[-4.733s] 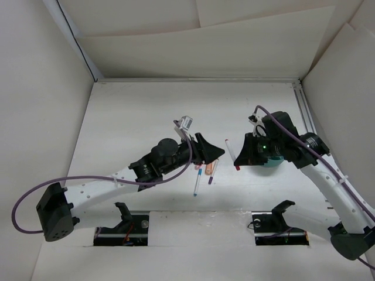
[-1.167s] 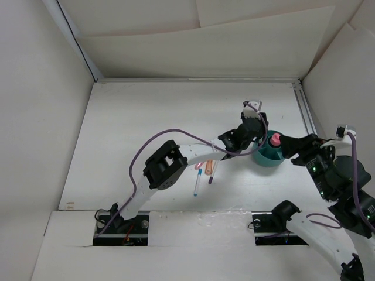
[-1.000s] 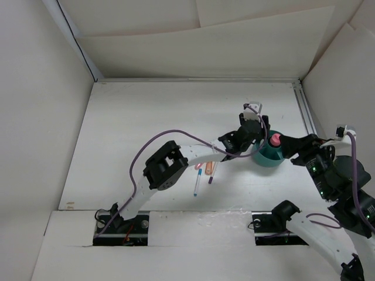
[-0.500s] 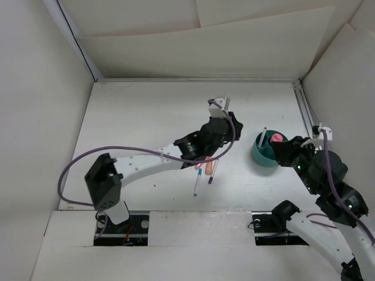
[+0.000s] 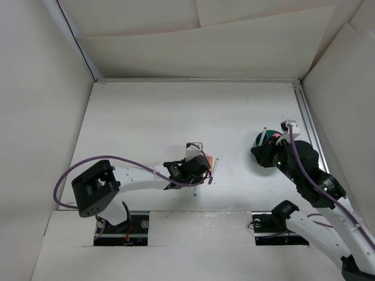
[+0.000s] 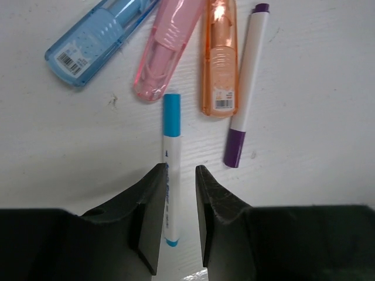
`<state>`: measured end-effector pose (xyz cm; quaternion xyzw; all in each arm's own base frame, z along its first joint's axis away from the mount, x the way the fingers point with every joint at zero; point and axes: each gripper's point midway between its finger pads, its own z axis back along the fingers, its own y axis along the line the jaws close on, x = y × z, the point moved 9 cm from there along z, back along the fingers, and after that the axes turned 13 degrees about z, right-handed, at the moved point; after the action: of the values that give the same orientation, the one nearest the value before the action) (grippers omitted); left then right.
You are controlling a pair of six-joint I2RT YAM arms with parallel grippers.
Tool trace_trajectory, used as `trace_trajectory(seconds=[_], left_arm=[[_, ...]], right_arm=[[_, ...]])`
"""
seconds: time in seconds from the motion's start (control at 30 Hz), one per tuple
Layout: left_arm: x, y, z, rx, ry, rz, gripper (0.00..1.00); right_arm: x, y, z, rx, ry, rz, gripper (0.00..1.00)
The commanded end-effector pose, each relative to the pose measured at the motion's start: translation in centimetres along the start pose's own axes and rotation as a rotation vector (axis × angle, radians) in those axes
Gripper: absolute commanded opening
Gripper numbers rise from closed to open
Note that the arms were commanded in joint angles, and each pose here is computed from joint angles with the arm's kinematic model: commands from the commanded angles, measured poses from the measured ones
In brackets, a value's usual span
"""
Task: Sort the stationery into containers
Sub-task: Pick up the pen from the center of the board.
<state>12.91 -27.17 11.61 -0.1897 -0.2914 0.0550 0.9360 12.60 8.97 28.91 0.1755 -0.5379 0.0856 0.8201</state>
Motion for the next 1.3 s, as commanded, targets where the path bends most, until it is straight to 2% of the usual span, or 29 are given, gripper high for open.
trace_trajectory(seconds=[0.0, 0.2, 0.43, 0.67, 0.93, 1.27], left_arm=[[1.3, -3.0, 1.6, -0.164, -0.039, 0.039, 0.23], [3.2, -6.7, 1.4, -0.237, -0.091, -0.010, 0.27], [3.6, -9.7, -2.1, -0.202, -0.125, -0.087, 0.27], [3.7, -10.4, -3.9, -0.196, -0.143, -0.096, 0.27], [4.0, -9.1, -6.5, -0.126, -0.132, -0.100, 0.27], [3.7, -9.1, -7.4, -0.116, -0.129, -0.122, 0.27]], right_arm=[[1.5, 0.6, 0.2, 0.047, -0.081, -0.009, 0.16], [1.2, 0.4, 0.3, 0.037, -0.077, -0.008, 0.18], [1.8, -0.2, 1.4, -0.027, -0.126, -0.026, 0.24], [2.9, -0.9, 3.7, -0.086, -0.192, -0.049, 0.29], [2.7, -1.0, 3.5, -0.091, -0.174, -0.046, 0.30], [2.9, -0.8, 3.7, -0.068, -0.187, -0.048, 0.31]])
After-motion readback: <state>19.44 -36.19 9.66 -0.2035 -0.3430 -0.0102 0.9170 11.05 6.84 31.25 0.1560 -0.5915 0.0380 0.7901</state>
